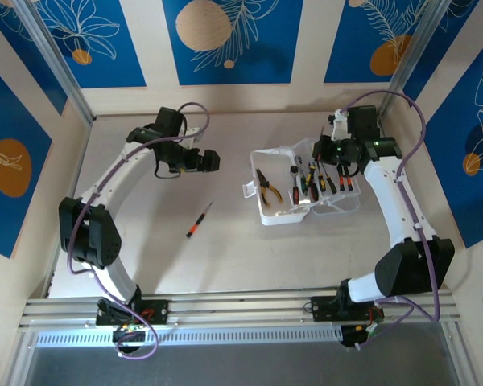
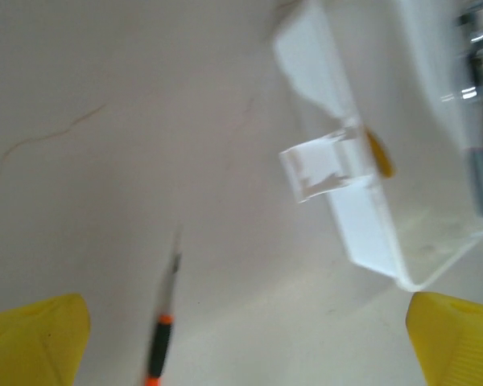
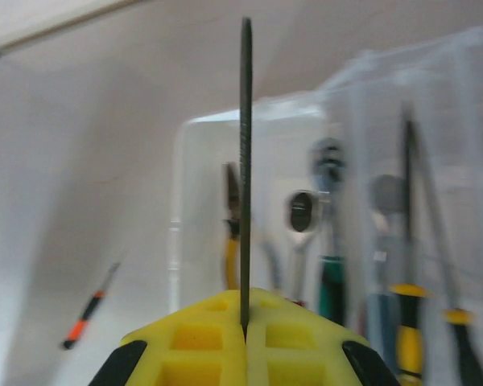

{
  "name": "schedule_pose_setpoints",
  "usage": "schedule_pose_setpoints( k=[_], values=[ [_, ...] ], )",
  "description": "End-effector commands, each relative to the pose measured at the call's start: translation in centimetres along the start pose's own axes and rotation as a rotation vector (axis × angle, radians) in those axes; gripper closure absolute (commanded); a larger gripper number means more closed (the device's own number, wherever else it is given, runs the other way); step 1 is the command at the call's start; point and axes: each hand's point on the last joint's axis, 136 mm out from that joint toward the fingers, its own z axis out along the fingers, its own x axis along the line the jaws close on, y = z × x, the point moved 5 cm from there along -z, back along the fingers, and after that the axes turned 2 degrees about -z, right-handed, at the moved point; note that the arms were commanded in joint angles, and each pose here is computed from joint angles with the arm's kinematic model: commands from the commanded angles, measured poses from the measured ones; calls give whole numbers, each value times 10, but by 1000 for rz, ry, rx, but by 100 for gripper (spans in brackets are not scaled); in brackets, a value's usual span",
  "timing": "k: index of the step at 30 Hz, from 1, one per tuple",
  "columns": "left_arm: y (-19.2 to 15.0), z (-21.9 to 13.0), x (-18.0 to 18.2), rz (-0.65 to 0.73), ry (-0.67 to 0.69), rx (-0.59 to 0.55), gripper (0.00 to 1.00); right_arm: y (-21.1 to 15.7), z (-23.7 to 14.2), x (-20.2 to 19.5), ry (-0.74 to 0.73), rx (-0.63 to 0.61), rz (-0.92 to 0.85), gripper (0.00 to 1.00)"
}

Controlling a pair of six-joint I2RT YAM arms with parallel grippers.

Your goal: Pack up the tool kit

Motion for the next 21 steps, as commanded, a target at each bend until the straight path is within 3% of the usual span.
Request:
schedule_pose_setpoints(
  k=[1, 12, 21],
  values=[
    [-28, 13, 30, -2, 161, 120, 0, -12, -3, -27, -188, 56, -108, 100],
    [-39, 32, 40, -21, 177, 159, 0, -9, 18, -51, -324, 108, -236, 100],
    [-38, 37, 46, -22, 220, 167, 0, -15, 42, -51, -300, 138, -281, 100]
  ],
)
